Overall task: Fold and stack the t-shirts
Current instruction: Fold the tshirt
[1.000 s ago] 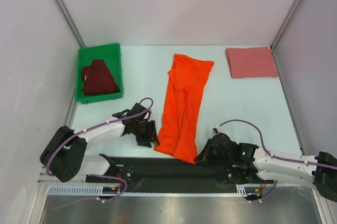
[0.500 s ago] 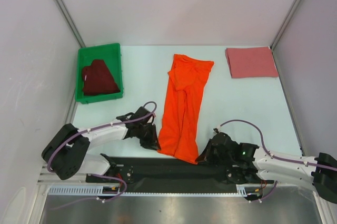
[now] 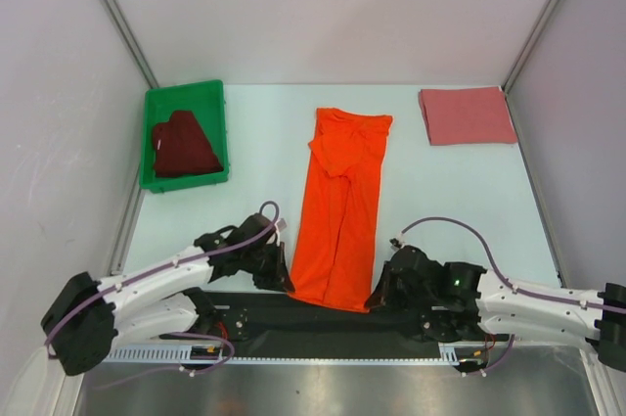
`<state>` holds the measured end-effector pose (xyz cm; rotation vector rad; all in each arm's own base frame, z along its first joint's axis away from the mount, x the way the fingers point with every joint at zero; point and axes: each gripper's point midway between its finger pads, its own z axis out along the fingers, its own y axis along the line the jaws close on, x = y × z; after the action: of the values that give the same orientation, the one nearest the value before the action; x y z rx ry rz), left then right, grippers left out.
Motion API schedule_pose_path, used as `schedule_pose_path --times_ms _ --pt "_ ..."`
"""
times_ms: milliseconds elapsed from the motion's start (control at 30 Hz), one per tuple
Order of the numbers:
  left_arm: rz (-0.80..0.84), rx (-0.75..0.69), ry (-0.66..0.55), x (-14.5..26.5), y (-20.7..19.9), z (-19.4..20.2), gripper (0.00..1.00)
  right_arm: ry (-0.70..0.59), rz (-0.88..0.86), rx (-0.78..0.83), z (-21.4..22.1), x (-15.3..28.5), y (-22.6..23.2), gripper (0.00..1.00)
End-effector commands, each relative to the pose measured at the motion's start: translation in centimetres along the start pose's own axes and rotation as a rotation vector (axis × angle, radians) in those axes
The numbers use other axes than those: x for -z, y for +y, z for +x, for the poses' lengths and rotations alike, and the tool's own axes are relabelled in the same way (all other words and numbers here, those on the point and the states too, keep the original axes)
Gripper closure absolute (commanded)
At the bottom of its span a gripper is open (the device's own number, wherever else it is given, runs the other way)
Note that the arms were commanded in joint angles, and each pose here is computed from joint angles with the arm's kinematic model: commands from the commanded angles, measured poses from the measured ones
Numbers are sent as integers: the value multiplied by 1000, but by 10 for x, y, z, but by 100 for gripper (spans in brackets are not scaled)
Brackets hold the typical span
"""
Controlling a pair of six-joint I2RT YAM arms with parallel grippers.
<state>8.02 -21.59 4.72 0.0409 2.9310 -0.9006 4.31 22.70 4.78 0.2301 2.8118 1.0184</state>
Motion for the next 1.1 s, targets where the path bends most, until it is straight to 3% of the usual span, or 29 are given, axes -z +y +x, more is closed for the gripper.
schedule_pose_path --times_ms 0,100,433,467,500,533,633,733,800,867,900,933,1000,1067 --pt "-35 78 41 1 20 25 100 46 6 20 14 -1 1 100" --pt "-41 101 77 -5 32 39 100 95 13 2 29 -14 -9 100" --pt "-65 81 76 -3 40 43 100 87 40 12 36 -14 -10 98" --pt "-60 78 78 -2 37 42 97 86 37 11 35 -13 -9 92" --pt "-54 73 83 -1 35 42 88 79 39 17 34 -11 -9 74" --pt "-74 73 89 3 36 43 70 62 35 22 30 -7 -5 70" --pt "-73 10 21 21 21 27 53 -20 53 47 6 8 5 63" --pt "-49 -66 -142 57 -12 -9 41 -145 74 41 -39 27 18 39" --pt "-37 -116 -221 74 -27 -26 39 -210 100 45 -65 44 29 23" --pt "-29 -201 -343 98 -51 -57 36 -275 174 47 -104 49 22 17" --pt "-57 -223 -355 97 -55 -69 37 -271 166 41 -118 52 27 1" --pt "-49 -235 -392 100 -64 -88 44 -340 164 23 -155 67 33 0" --pt "-33 -281 -398 98 -87 -123 53 -325 233 -6 -191 64 26 0" --pt "31 -296 -444 110 -110 -163 62 -399 235 24 -247 81 42 0"
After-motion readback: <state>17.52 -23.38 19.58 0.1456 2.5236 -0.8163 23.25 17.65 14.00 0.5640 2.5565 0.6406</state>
